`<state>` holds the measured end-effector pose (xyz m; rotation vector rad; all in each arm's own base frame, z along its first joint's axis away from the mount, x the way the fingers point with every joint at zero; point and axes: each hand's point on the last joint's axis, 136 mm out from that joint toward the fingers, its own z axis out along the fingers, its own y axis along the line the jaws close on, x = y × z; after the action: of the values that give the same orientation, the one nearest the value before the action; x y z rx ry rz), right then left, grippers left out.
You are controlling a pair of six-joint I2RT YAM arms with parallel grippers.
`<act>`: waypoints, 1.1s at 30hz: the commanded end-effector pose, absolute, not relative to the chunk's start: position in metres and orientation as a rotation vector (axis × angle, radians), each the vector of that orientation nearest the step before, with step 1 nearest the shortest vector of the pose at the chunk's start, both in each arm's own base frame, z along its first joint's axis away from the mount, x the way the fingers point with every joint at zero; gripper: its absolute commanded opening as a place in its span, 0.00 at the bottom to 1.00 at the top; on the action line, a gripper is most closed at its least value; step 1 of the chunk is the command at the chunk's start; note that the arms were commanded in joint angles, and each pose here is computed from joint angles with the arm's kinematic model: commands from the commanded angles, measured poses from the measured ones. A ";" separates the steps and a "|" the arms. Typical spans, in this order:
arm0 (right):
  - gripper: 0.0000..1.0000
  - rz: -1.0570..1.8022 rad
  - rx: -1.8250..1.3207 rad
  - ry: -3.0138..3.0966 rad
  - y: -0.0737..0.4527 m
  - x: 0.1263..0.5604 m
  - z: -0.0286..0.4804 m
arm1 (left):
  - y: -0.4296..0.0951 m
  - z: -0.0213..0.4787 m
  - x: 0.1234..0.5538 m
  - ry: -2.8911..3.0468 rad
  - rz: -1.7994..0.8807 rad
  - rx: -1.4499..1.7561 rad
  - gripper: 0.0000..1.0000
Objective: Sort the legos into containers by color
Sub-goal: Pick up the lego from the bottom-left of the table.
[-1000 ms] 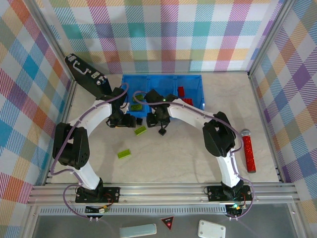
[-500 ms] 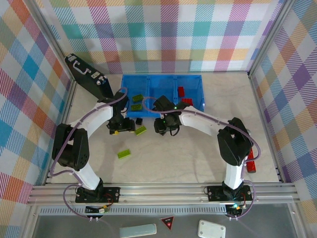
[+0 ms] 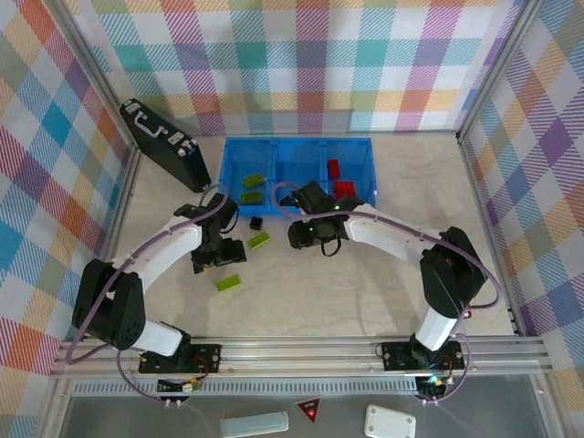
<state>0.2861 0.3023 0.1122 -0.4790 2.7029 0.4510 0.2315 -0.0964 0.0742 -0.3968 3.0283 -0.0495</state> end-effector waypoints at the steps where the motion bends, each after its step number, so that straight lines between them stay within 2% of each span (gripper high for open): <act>1: 0.48 0.483 -0.476 2.675 0.299 0.283 0.117 | -0.099 0.070 0.222 3.010 -0.070 -0.477 0.89; 14: 0.48 0.483 -0.412 2.690 0.280 0.267 0.110 | -0.111 0.042 0.205 3.067 -0.083 -0.475 1.00; 26: 0.48 0.469 -0.409 2.683 0.273 0.264 0.113 | -0.108 0.020 0.199 3.089 -0.046 -0.490 0.95; 33: 0.48 0.470 -0.400 2.685 0.273 0.263 0.112 | -0.108 0.012 0.200 3.095 -0.045 -0.500 0.86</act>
<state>0.2612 0.2761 0.1068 -0.4300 2.7047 0.4624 0.2062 -0.1090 0.0190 -0.4878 3.0772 -0.0568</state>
